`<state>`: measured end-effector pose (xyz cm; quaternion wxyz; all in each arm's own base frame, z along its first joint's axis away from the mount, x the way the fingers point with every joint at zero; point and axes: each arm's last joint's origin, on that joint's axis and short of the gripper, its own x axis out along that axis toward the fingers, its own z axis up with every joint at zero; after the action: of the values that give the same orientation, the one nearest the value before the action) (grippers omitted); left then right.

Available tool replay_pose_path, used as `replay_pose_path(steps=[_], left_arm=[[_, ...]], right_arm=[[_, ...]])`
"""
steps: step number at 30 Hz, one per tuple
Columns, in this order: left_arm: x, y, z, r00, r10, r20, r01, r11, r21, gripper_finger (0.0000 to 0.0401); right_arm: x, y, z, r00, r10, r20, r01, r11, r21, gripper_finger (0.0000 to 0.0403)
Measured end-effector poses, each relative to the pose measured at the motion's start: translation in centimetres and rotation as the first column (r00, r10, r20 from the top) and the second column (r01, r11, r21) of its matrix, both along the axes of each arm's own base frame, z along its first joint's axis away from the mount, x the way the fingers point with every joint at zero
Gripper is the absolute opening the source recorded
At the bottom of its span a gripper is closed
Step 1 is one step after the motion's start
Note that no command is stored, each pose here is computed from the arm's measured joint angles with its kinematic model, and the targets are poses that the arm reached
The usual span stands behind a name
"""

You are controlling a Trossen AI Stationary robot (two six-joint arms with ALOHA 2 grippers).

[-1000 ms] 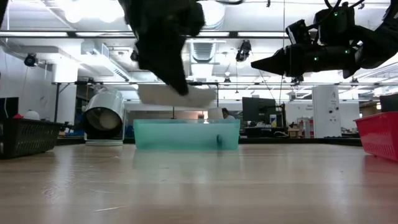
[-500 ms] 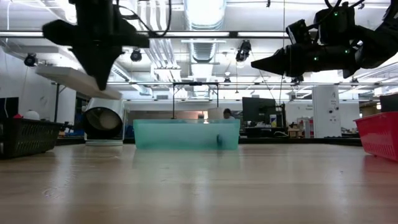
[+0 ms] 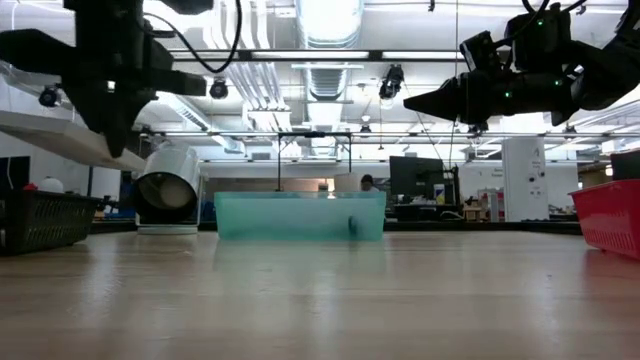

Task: Pick and place items into bin
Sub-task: Put the white card reader box into the black bin

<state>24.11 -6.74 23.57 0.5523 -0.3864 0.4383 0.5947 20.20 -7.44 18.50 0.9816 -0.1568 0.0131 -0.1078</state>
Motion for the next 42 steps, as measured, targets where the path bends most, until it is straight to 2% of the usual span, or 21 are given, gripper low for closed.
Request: replay_pose_path(steps=[7, 11, 16, 19, 24, 36, 42], left_arm=[[-0.8, -1.0, -0.5, 0.999, 0.043, -0.005, -0.043, 0.999, 0.023, 0.0011], [-1.8, -1.3, -0.6, 0.995, 0.084, -0.045, -0.081, 0.994, 0.08, 0.0011], [-2.5, -1.9, -1.9, 0.991, 0.136, -0.016, -0.133, 0.985, 0.112, 0.0011], [-2.5, -2.0, -2.9, 0.988, 0.152, 0.018, -0.153, 0.983, 0.101, 0.0011], [-3.0, -1.7, -3.8, 0.988, 0.155, -0.005, -0.153, 0.981, 0.119, 0.0011], [-3.1, -1.7, -3.8, 0.989, 0.15, -0.011, -0.147, 0.982, 0.12, 0.0011], [-3.1, -1.8, -3.8, 0.984, 0.181, -0.009, -0.179, 0.979, 0.102, 0.0011]], right_arm=[[0.0, 0.0, 0.0, 1.0, 0.0, 0.0, 0.0, 1.0, 0.0, 0.0066], [0.0, 0.0, 0.0, 1.0, 0.0, 0.0, 0.0, 1.0, 0.0, 0.0066], [0.0, 0.0, 0.0, 1.0, 0.0, 0.0, 0.0, 1.0, 0.0, 0.0066], [0.0, 0.0, 0.0, 1.0, 0.0, 0.0, 0.0, 1.0, 0.0, 0.0066], [0.0, 0.0, 0.0, 1.0, 0.0, 0.0, 0.0, 1.0, -0.001, 0.0066], [0.0, 0.0, 0.0, 1.0, 0.0, -0.001, 0.0, 1.0, -0.004, 0.0066], [0.0, 0.0, 0.0, 1.0, 0.0, -0.001, 0.0, 1.0, -0.004, 0.0066]])
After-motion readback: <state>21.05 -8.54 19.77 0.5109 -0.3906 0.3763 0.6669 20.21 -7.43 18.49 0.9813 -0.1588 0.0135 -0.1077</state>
